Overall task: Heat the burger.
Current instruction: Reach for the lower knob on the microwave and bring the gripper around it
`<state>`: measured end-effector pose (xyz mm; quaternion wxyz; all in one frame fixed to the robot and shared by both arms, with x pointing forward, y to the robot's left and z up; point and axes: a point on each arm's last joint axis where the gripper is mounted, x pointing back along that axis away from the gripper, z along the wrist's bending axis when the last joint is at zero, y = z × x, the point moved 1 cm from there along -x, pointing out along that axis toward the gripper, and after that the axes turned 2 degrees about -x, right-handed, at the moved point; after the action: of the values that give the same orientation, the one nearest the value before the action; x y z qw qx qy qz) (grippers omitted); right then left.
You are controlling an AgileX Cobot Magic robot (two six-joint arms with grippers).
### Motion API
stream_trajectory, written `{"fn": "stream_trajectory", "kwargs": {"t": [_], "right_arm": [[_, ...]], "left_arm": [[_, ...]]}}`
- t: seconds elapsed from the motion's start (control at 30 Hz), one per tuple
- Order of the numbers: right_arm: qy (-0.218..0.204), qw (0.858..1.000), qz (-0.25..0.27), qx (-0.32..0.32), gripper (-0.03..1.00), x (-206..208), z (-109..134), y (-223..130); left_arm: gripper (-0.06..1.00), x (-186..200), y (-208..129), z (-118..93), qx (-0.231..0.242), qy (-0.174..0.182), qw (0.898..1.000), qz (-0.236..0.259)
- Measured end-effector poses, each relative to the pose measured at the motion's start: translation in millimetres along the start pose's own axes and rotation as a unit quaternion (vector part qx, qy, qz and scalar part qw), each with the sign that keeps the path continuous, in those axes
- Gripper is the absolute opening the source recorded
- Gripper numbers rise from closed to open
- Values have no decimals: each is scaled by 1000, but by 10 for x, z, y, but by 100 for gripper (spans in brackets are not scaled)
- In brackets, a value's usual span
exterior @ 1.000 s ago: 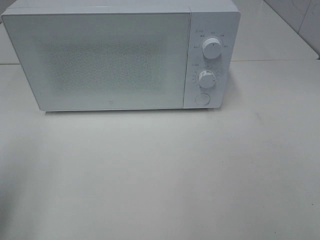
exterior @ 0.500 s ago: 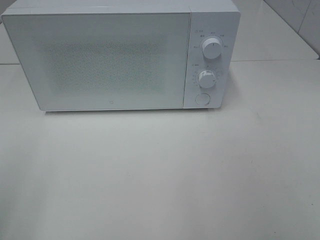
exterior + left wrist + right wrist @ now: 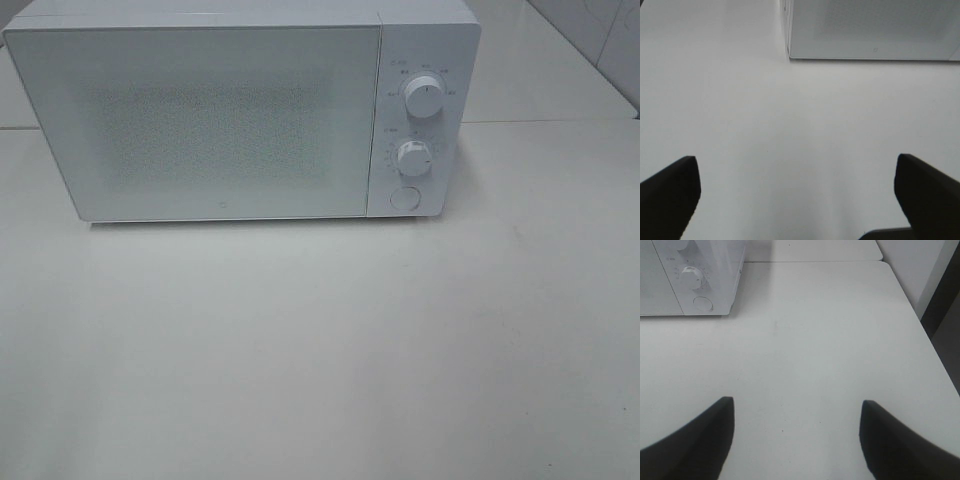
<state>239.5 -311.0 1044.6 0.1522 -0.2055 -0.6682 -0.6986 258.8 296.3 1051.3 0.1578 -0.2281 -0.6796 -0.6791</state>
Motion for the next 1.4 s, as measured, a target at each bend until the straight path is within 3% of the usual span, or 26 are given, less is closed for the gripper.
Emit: {"fn": "stream_trajectory", "kwargs": {"t": [0.27,0.63,1.4], "right_arm": [[0,1000,0,0,68,0,0,0],[0,1000,0,0,67,0,0,0],[0,1000,-4,1,67,3,2,35]], "left_arm": [[97,154,-79,-11,0,-4,998,-56],[97,152,-78,-9,13,22,998,-57],[97,152,-78,-9,13,22,998,-57]]}}
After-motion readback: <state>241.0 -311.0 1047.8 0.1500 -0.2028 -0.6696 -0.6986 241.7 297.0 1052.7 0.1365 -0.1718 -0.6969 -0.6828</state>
